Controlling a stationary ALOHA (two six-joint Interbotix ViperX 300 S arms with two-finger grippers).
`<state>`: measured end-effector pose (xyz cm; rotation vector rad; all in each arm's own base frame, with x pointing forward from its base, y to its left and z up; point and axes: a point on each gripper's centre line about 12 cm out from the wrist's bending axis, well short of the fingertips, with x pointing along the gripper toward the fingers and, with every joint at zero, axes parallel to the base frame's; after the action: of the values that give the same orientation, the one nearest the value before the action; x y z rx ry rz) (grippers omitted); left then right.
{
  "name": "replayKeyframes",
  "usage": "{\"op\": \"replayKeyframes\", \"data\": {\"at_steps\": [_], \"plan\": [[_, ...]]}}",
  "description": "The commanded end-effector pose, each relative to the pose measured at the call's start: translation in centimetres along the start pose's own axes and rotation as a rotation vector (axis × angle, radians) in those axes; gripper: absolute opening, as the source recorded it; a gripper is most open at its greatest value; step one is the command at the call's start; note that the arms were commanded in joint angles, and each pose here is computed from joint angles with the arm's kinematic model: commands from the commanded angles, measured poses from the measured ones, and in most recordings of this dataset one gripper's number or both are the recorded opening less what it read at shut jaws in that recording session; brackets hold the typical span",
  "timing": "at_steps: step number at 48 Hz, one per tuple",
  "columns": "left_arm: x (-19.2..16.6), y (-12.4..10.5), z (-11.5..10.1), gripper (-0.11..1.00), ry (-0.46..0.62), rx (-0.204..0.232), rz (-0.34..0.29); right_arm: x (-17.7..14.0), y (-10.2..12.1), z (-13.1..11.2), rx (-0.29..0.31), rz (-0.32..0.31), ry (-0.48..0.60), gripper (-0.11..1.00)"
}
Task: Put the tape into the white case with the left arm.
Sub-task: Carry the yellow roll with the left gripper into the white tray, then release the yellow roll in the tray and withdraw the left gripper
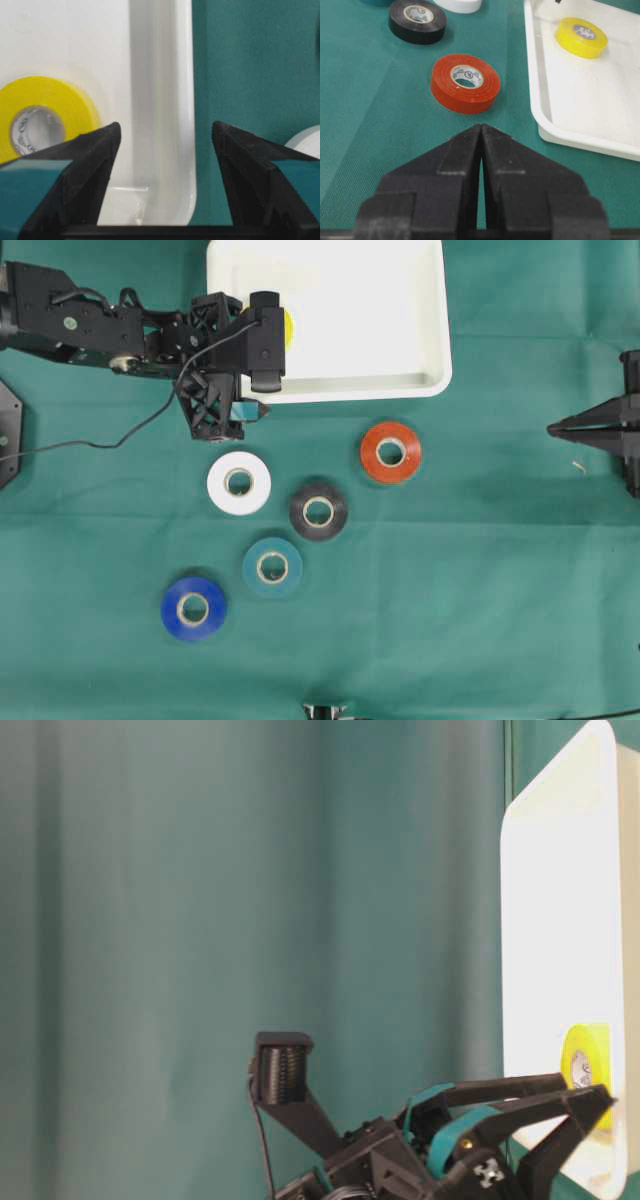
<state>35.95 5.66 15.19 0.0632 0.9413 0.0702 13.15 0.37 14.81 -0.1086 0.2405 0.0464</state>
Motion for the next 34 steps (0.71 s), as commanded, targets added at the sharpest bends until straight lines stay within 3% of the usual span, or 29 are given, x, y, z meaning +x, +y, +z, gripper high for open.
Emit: {"op": "replayKeyframes", "data": {"at_steps": [1,17,34], "plan": [[-1.3,0.0,1.3,0.72,-0.057,-0.001,0.005,0.0,0.0,-0.2,-0.002,0.003,0.002,-0.09],[-1.8,-1.6,1.7,0.72,-0.073,0.031,-0.021,0.0,0.0,-0.1,-0.002,0.002,0.001,-0.09],[-3.3,-4.8,2.5,0.71,-0.115,0.097,-0.074,0.0,0.0,-0.1,-0.002,0.002,0.001,-0.09]]}}
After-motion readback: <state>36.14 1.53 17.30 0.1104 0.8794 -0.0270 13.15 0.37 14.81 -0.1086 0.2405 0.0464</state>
